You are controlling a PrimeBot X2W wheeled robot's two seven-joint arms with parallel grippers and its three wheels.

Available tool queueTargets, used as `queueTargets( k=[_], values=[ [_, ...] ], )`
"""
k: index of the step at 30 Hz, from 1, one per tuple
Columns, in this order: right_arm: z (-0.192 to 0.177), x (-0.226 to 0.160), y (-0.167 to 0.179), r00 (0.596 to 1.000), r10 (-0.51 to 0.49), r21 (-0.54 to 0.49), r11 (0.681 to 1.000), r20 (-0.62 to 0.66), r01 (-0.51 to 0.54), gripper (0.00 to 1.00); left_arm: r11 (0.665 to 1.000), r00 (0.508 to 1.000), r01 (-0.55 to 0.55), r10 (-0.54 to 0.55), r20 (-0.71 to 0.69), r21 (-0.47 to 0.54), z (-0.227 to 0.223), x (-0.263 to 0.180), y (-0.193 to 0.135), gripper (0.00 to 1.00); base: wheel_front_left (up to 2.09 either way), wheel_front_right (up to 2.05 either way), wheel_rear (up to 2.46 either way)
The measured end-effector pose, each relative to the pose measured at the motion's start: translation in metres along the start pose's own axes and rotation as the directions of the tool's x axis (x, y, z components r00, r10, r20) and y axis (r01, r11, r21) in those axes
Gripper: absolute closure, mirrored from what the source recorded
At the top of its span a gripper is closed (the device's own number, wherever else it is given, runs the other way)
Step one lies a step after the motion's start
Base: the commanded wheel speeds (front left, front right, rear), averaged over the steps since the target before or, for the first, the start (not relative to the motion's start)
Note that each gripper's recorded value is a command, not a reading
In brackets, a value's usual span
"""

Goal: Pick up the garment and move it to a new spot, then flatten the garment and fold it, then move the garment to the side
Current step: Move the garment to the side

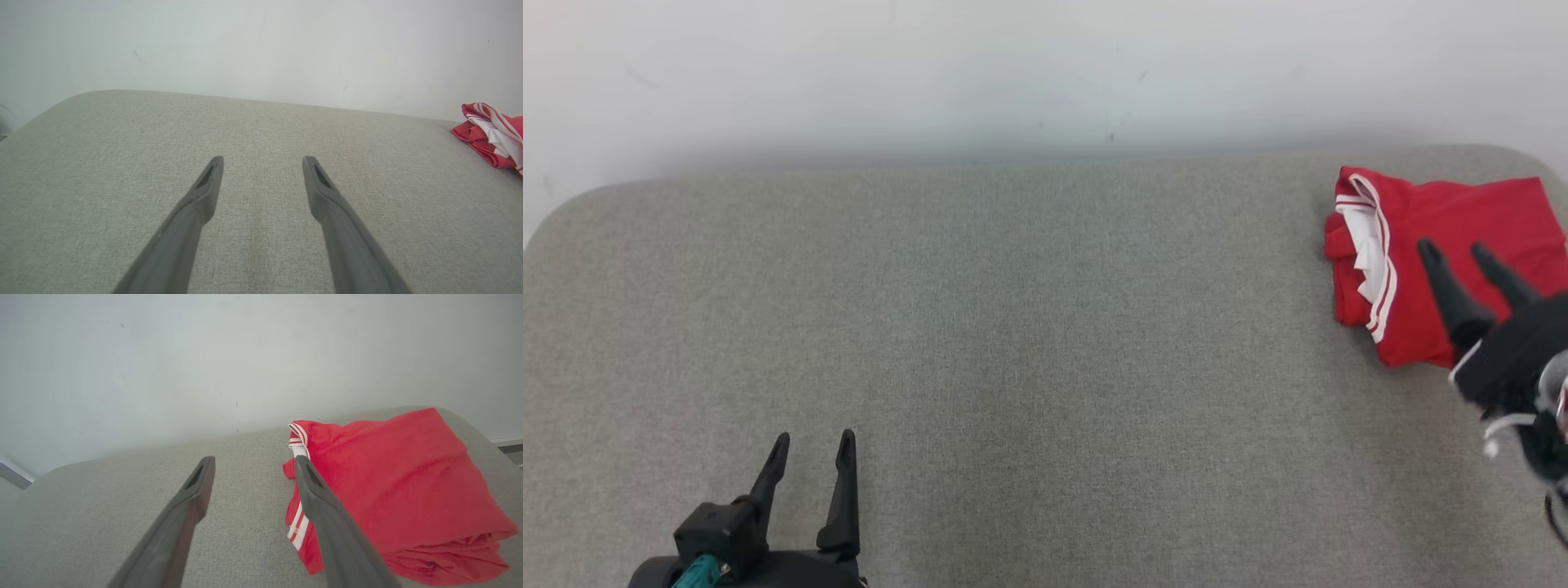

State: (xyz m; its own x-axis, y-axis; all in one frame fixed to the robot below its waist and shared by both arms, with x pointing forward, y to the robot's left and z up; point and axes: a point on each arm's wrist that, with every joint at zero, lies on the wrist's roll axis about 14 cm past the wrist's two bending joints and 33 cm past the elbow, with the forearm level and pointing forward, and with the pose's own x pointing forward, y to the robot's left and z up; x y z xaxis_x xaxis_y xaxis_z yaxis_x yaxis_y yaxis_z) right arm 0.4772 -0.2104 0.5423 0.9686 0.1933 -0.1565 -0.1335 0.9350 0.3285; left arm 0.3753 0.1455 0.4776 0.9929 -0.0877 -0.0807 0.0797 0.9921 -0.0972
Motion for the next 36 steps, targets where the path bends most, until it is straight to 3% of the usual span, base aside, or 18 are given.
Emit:
queueTargets(
  k=[5, 12, 16, 22, 28, 36],
  values=[
    [-0.015, -0.025, 0.01, 0.998, 0.01, 0.025, 1.0, 0.062, -0.011, 0.0, 1.0, 0.999, 0.001, -0.001, 0.034, 0.001, 0.011, -0.005, -0.001, 0.0, 0.0, 0.0, 0.0],
    [-0.006, -0.046, 0.03, 0.981, 0.059, -0.053, 0.997, 0.185, -0.05, 0.0, 1.0, 0.999, -0.031, 0.03, 0.029, 0.007, 0.008, -0.022, 0.01, 0.0, 0.0, 0.0, 0.0],
    [-0.02, -0.059, 0.031, 0.984, 0.065, -0.105, 0.993, 0.164, -0.048, 0.0, 0.999, 0.999, -0.041, 0.041, 0.029, 0.016, 0.007, -0.029, 0.014, 0.0, 0.0, 0.0, 0.0],
    [-0.028, -0.07, 0.035, 0.983, 0.059, -0.088, 0.995, 0.174, -0.044, 0.0, 0.997, 0.996, -0.075, 0.075, 0.042, 0.008, 0.01, -0.037, 0.024, 0.0, 0.0, 0.0, 0.0],
    [-0.03, -0.084, 0.025, 0.978, 0.001, -0.037, 0.999, 0.208, 0.007, 0.0, 0.996, 0.996, -0.083, 0.084, 0.041, -0.009, 0.008, -0.042, 0.022, 0.0, 0.0, 0.0, 0.0],
    [-0.038, -0.102, -0.003, 0.97, -0.097, -0.067, 0.991, 0.221, 0.115, 0.0, 0.996, 0.994, -0.087, 0.087, 0.061, -0.013, 0.015, -0.039, 0.02, 0.0, 0.0, 0.0, 0.0]
  ],
)
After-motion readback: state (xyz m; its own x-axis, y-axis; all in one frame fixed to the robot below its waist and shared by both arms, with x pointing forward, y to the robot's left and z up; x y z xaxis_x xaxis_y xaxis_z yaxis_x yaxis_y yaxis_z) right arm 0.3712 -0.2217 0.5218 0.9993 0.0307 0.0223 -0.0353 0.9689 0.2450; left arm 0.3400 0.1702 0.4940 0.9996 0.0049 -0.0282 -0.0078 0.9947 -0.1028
